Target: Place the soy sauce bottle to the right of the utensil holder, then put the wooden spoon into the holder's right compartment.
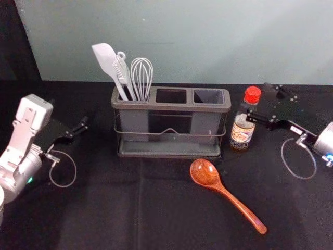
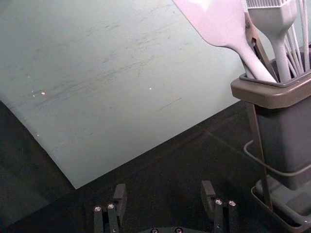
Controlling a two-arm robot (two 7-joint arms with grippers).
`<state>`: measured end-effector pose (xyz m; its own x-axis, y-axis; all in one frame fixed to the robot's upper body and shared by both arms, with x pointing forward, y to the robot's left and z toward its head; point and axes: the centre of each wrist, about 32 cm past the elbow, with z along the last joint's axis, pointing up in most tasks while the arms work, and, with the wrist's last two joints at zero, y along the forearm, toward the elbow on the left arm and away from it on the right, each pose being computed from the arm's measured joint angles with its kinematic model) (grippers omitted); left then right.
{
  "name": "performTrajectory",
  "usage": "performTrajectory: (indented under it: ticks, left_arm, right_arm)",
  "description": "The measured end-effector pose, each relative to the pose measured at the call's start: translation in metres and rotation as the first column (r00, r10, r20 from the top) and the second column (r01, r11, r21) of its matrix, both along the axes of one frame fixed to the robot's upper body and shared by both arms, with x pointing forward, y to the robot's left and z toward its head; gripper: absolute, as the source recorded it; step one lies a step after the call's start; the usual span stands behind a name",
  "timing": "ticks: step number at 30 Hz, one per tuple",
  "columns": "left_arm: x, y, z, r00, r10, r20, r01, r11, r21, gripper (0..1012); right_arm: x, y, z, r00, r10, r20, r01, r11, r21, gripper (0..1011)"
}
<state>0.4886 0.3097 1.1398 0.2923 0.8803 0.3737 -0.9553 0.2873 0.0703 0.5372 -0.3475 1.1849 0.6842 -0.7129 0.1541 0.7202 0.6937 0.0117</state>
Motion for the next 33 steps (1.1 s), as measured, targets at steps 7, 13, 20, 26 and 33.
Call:
performTrajectory:
  ticks: [7,13,20,26,33]
  left_arm:
    - [0.0000,0.0000,0.0000,1.0000,0.000,0.000,0.000,1.0000,0.000,1005]
    - [0.0000,0.0000,0.0000,1.0000,0.000,0.000,0.000,1.0000,0.000,1005]
    - [0.0000,0.0000,0.0000,1.0000,0.000,0.000,0.000,1.0000,0.000,1005]
    - [0.0000,0.0000,0.0000,1.0000,0.000,0.000,0.000,1.0000,0.000,1005]
    - [0.0000,0.0000,0.0000,1.0000,0.000,0.000,0.000,1.0000,0.000,1005]
  right_arm:
    - [-0.006,-0.006,0.011,0.999,-0.013,0.036,0.012,1.000,0.016,1004]
    - [-0.021,-0.011,0.026,0.998,0.010,0.069,-0.011,1.000,0.019,1004]
    - [-0.043,-0.011,0.046,0.993,0.089,0.077,-0.089,0.996,-0.009,1004]
    - [-0.062,0.000,0.057,0.988,0.150,0.047,-0.148,0.989,-0.029,1004]
    - [-0.078,0.023,0.062,0.975,0.208,-0.075,-0.215,0.971,-0.105,1004]
